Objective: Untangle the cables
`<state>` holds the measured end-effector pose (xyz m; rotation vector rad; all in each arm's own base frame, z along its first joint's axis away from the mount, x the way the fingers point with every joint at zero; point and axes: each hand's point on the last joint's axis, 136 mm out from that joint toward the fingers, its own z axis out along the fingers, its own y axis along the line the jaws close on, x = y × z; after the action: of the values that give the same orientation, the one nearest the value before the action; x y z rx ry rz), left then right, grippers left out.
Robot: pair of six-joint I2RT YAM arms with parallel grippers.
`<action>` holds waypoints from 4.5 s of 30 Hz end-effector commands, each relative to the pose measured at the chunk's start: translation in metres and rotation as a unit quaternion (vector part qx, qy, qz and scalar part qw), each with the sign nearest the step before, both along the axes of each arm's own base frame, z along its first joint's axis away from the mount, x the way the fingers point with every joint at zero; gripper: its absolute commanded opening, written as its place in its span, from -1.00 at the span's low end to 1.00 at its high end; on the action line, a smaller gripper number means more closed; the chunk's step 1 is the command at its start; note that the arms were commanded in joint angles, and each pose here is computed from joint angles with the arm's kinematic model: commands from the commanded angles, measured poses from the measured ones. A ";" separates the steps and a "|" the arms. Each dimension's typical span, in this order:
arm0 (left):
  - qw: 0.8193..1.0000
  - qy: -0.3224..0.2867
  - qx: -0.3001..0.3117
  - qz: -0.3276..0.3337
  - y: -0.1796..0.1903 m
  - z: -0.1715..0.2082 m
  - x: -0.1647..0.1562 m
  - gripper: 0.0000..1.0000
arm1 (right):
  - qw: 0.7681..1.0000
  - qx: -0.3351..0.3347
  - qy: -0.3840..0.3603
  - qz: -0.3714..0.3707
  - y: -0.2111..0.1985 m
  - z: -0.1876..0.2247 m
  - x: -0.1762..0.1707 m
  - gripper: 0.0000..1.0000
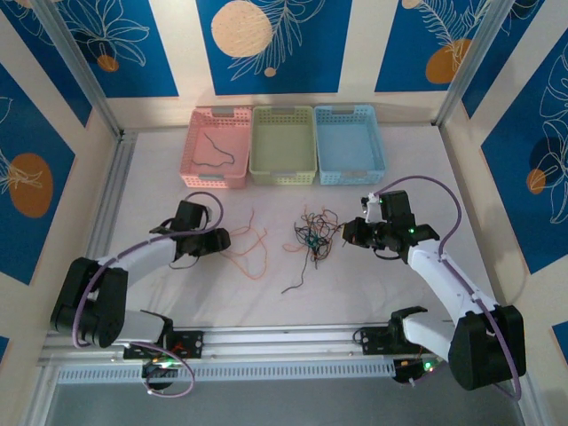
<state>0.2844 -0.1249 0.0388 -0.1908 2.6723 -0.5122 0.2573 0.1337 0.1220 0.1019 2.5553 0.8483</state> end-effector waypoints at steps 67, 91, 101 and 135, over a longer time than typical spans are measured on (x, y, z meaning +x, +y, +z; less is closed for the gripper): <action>0.972 -0.090 -0.177 -0.128 -0.083 0.169 -0.045 -1.00 | 0.856 0.019 -0.253 0.451 0.273 0.047 -0.056 0.55; 0.982 -0.166 -0.058 -0.073 -0.026 0.198 -0.053 0.57 | 0.888 0.052 -0.286 0.357 0.217 0.107 -0.020 -1.00; 0.978 -0.178 0.067 -0.083 0.026 0.197 -0.086 0.53 | 0.960 0.025 -0.254 0.112 0.104 0.179 0.141 -1.00; 0.973 -0.204 0.075 -0.079 0.035 0.185 -0.093 0.60 | 0.986 -0.049 -0.069 -0.145 -0.009 0.070 0.348 -0.12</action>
<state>0.1912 -0.0892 0.2254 0.1347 2.3247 -0.3594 0.6066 0.1305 0.1753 0.3514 2.3808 0.5984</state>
